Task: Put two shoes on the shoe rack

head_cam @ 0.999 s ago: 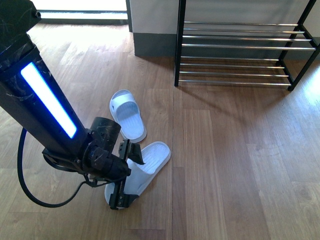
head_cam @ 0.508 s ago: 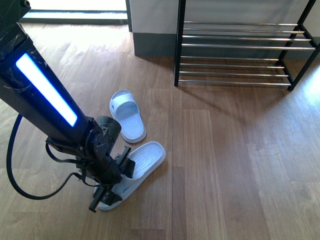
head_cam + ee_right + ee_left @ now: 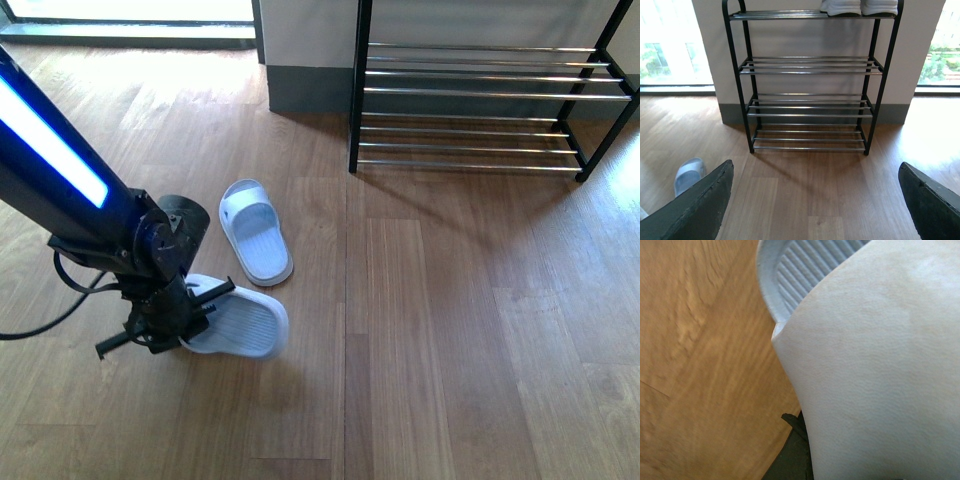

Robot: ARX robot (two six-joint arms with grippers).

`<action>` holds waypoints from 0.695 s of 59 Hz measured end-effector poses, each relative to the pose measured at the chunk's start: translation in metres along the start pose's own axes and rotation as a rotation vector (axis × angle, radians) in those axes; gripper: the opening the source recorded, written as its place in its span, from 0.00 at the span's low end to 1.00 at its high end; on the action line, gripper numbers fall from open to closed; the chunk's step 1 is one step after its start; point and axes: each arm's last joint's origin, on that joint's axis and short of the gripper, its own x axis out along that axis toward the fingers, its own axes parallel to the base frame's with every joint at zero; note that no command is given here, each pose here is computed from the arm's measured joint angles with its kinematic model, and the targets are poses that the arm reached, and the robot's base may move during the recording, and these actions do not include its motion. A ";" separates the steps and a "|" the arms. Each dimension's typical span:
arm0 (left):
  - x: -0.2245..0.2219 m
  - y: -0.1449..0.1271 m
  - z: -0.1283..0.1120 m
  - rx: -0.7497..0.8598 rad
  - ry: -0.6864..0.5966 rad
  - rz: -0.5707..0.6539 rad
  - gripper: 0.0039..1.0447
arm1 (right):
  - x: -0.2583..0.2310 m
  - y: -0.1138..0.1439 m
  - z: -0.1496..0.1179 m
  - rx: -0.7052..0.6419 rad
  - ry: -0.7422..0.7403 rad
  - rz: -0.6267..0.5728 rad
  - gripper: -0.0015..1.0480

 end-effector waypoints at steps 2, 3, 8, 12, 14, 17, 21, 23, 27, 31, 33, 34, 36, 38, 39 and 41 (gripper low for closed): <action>-0.002 0.002 0.003 0.018 -0.015 0.002 0.02 | 0.000 0.000 0.000 0.000 0.000 0.000 0.91; -0.005 0.003 0.005 0.036 -0.037 0.010 0.02 | 0.000 0.000 0.000 0.000 0.000 0.000 0.91; -0.016 0.011 0.018 0.118 -0.145 0.063 0.02 | 0.000 0.000 0.000 0.000 0.000 0.000 0.91; -0.023 0.019 0.026 0.183 -0.192 0.085 0.02 | 0.000 0.000 0.000 0.000 0.000 0.000 0.91; -0.025 0.021 0.028 0.202 -0.209 0.095 0.02 | 0.000 0.000 0.000 0.000 0.000 0.000 0.91; -0.029 0.025 0.030 0.229 -0.237 0.113 0.02 | 0.000 0.000 0.000 0.000 0.000 0.000 0.91; -0.035 0.030 0.033 0.278 -0.262 0.128 0.02 | 0.000 0.000 0.000 0.000 0.000 0.000 0.91; -0.037 0.032 0.032 0.293 -0.276 0.138 0.02 | 0.000 0.000 0.000 0.000 0.000 0.000 0.91; -0.043 0.035 0.032 0.328 -0.307 0.146 0.02 | 0.000 0.000 0.000 0.000 0.000 0.000 0.91; -0.051 0.038 0.032 0.351 -0.330 0.144 0.02 | 0.000 0.000 0.000 0.000 0.000 0.000 0.91; -0.056 0.039 0.032 0.360 -0.342 0.142 0.02 | 0.000 0.000 0.000 0.000 0.000 0.000 0.91; -0.058 0.040 0.032 0.370 -0.348 0.141 0.02 | 0.000 0.000 0.000 0.000 0.000 0.000 0.91; -0.066 0.043 0.032 0.376 -0.361 0.132 0.02 | 0.000 0.000 0.000 0.000 0.000 0.000 0.91; -0.074 0.046 0.032 0.383 -0.380 0.131 0.02 | 0.000 0.000 0.000 0.000 0.000 0.000 0.91; -0.078 0.047 0.033 0.387 -0.390 0.129 0.02 | 0.000 0.000 0.000 0.000 0.000 0.000 0.91; -0.087 0.051 0.034 0.392 -0.405 0.125 0.02 | 0.000 0.000 0.000 0.000 0.000 0.000 0.91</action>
